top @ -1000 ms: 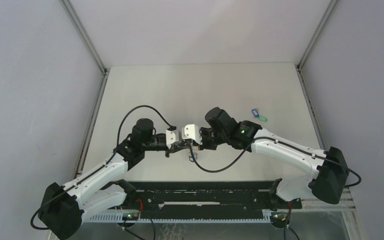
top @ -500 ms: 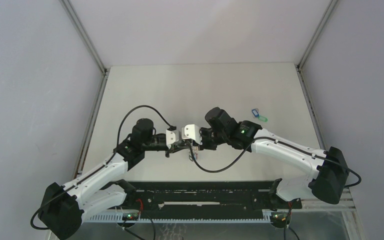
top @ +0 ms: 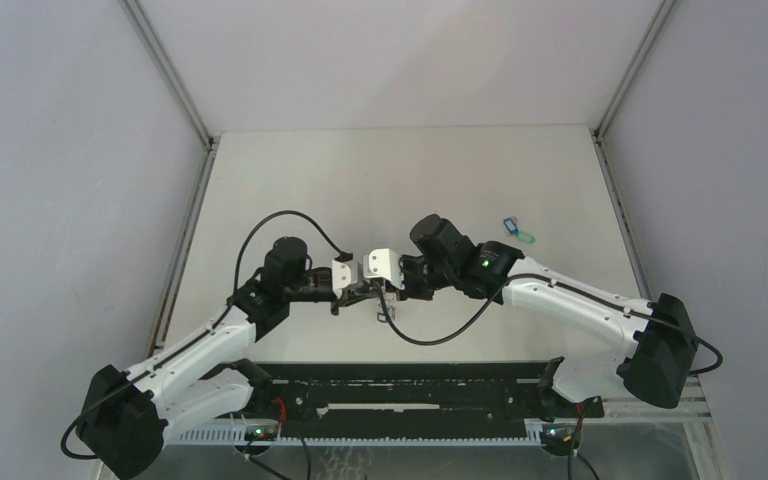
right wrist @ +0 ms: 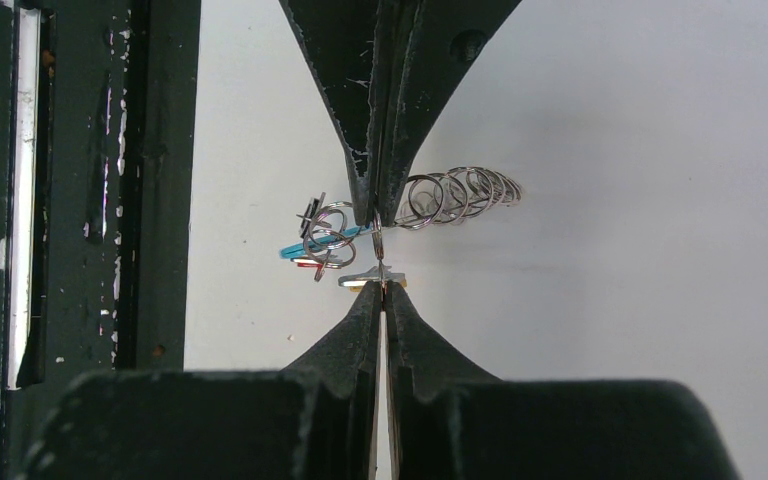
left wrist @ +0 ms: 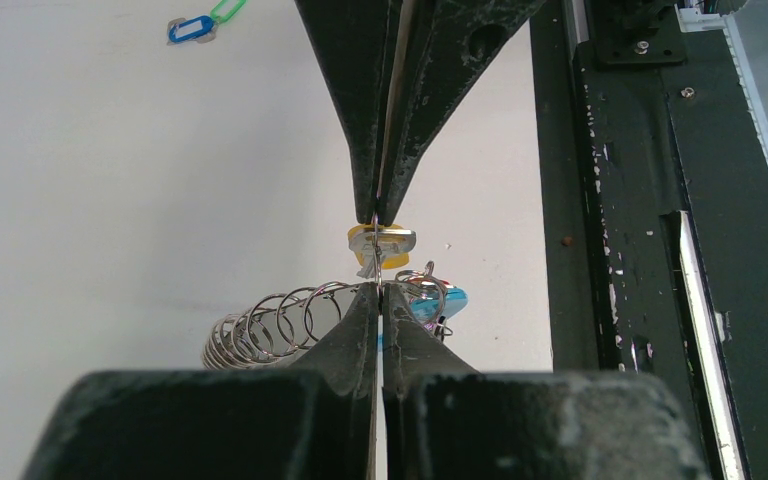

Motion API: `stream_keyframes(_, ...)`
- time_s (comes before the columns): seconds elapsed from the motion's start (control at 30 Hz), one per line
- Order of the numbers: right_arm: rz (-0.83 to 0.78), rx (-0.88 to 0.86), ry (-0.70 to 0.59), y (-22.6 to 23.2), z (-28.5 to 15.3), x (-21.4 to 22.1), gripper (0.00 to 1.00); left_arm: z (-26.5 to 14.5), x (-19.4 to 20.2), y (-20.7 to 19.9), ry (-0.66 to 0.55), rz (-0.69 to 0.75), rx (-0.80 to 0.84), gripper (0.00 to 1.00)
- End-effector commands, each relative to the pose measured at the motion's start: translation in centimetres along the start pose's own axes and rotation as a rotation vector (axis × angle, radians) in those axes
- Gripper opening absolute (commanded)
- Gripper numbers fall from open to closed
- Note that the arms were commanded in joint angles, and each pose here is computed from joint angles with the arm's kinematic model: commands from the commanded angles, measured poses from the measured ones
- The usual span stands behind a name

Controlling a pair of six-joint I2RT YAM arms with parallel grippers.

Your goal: Put the keys on the keyring

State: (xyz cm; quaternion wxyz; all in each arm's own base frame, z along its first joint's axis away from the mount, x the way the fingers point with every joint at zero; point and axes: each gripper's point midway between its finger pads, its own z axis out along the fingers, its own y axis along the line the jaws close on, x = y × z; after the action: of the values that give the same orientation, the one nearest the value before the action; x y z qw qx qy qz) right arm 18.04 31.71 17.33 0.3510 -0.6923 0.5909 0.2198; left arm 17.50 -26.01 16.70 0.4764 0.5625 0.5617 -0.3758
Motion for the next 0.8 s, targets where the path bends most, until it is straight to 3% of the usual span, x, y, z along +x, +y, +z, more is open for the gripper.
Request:
stream_keyframes(0.0,-0.028,0.034,-0.091,-1.3,-0.8,-3.2,0.0,-0.1,-3.7,0.5,-0.077,0.097,0.014,0.0)
stream_keyframes(0.77,-0.027,0.002,-0.149,-0.5,-0.5,-4.8,0.0,0.0,-4.3,0.7,-0.098,0.096,-0.005,0.0)
